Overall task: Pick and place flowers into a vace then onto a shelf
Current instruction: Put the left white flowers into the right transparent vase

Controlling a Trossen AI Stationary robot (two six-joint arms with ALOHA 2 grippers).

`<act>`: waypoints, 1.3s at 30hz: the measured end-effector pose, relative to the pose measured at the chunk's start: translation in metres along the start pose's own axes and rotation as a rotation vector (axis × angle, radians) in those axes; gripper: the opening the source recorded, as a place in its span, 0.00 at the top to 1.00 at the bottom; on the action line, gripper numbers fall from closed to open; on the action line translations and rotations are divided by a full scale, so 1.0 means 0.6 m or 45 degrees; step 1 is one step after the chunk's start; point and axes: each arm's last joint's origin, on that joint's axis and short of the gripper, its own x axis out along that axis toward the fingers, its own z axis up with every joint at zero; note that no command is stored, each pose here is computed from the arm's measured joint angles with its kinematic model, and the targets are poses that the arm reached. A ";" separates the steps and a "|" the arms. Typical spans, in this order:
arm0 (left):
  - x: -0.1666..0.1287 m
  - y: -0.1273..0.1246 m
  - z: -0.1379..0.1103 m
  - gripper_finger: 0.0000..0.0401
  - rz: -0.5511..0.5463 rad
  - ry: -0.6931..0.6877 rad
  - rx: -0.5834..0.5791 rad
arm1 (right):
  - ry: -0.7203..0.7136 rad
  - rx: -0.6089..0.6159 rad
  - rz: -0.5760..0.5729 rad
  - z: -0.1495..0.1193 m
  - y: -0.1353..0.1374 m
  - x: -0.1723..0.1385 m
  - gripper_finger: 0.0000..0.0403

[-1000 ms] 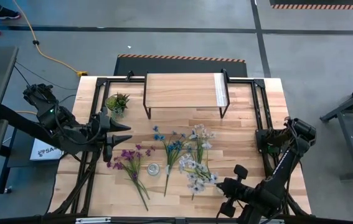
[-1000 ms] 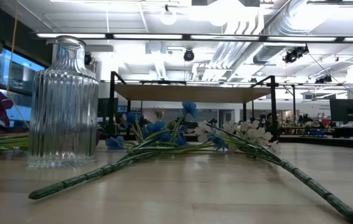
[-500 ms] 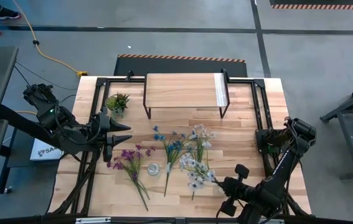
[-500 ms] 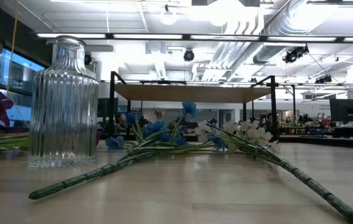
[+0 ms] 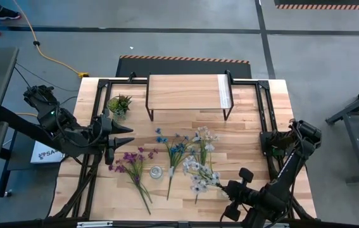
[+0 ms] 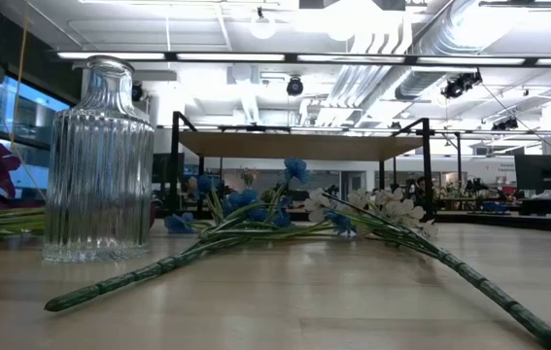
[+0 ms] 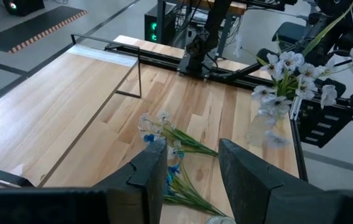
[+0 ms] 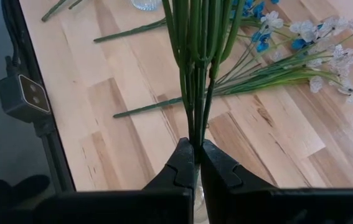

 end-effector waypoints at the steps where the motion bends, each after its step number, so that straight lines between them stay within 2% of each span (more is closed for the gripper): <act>1: 0.000 0.000 0.000 0.55 0.000 0.000 0.000 | 0.000 0.001 0.001 0.000 0.000 0.000 1.00; 11: 0.000 -0.001 0.002 0.55 -0.007 -0.009 -0.013 | -0.013 0.002 0.001 0.001 0.000 0.000 1.00; 17: 0.000 -0.006 0.005 0.55 -0.064 -0.009 -0.050 | -0.016 -0.001 -0.002 0.001 0.000 0.000 1.00; 30: 0.015 -0.025 -0.002 0.55 -0.094 0.037 -0.019 | -0.056 0.055 0.051 -0.017 0.004 0.034 1.00; 39: 0.016 -0.026 -0.002 0.55 -0.091 0.035 -0.018 | -0.034 0.027 0.020 -0.014 0.000 0.029 1.00</act>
